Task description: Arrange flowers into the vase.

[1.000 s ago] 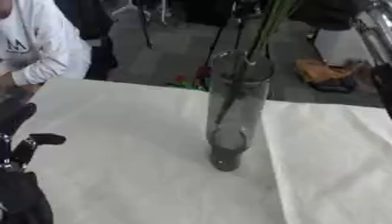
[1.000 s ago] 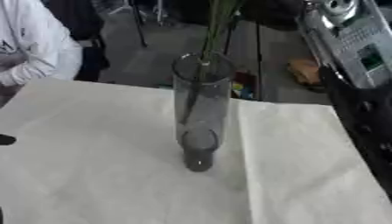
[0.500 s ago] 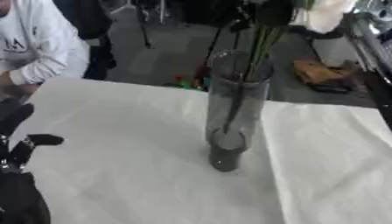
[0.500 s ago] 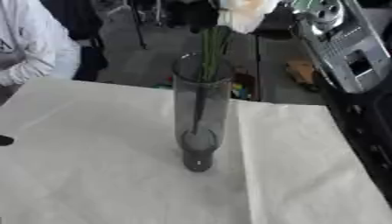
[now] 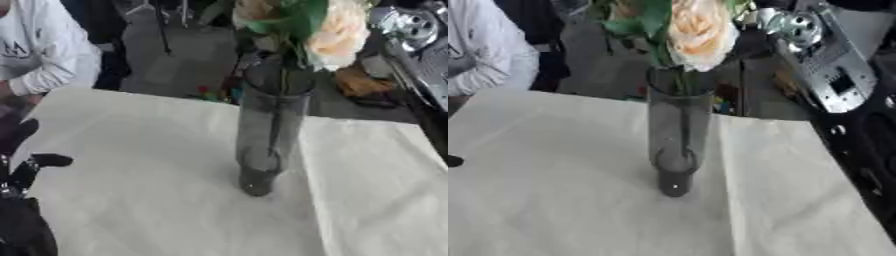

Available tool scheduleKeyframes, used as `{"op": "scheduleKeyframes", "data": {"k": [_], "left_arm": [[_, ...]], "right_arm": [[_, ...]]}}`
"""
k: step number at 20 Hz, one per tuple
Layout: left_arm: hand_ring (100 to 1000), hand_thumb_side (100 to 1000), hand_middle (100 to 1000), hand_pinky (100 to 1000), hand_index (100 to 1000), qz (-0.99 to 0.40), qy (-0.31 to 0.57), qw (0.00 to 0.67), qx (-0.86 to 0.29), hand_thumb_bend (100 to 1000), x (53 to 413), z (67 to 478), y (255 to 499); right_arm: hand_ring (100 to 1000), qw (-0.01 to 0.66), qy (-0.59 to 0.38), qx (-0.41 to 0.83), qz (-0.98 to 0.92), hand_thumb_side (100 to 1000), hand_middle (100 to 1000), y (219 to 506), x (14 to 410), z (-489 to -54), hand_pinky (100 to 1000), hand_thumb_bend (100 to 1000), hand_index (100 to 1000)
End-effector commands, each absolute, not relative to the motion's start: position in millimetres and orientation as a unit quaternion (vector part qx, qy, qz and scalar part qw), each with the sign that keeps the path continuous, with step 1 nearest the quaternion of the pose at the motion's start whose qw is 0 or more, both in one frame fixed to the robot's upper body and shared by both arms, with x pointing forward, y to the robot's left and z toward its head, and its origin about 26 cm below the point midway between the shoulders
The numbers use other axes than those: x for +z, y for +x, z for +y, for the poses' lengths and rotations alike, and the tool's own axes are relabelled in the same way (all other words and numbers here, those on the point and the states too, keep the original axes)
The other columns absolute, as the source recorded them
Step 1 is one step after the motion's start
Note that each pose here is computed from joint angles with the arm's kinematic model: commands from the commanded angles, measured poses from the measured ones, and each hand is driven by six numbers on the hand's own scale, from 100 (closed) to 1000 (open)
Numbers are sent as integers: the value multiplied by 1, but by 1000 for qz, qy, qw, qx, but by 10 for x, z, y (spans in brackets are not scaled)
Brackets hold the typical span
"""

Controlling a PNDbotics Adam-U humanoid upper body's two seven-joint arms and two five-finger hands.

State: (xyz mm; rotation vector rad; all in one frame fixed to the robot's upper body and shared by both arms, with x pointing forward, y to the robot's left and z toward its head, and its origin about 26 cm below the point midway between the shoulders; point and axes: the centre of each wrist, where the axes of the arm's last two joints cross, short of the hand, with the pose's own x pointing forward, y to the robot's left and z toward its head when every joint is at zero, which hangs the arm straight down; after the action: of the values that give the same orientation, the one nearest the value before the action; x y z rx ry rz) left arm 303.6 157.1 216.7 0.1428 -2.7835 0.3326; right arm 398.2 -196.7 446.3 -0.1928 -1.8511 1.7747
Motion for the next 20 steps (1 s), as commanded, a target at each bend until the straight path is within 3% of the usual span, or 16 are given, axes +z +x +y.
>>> {"op": "scheduleKeyframes", "data": {"k": [1, 10, 20], "left_arm": [[780, 957, 740, 481, 792, -980, 46, 156, 111, 145, 2217, 1583, 3007], [781, 957, 739, 479, 791, -980, 45, 157, 110, 146, 2216, 1579, 3006], [782, 957, 740, 480, 791, -980, 46, 158, 108, 145, 2206, 1584, 3005]], "right_arm": [[1000, 271, -98, 661, -693, 798, 928, 3921, 4616, -2034, 988, 804, 1000], [1000, 260, -87, 660, -700, 822, 922, 3881, 4649, -2004, 986, 812, 1000], [1000, 263, -105, 673, -683, 748, 959, 3918, 4589, -2002, 990, 825, 1000]]}}
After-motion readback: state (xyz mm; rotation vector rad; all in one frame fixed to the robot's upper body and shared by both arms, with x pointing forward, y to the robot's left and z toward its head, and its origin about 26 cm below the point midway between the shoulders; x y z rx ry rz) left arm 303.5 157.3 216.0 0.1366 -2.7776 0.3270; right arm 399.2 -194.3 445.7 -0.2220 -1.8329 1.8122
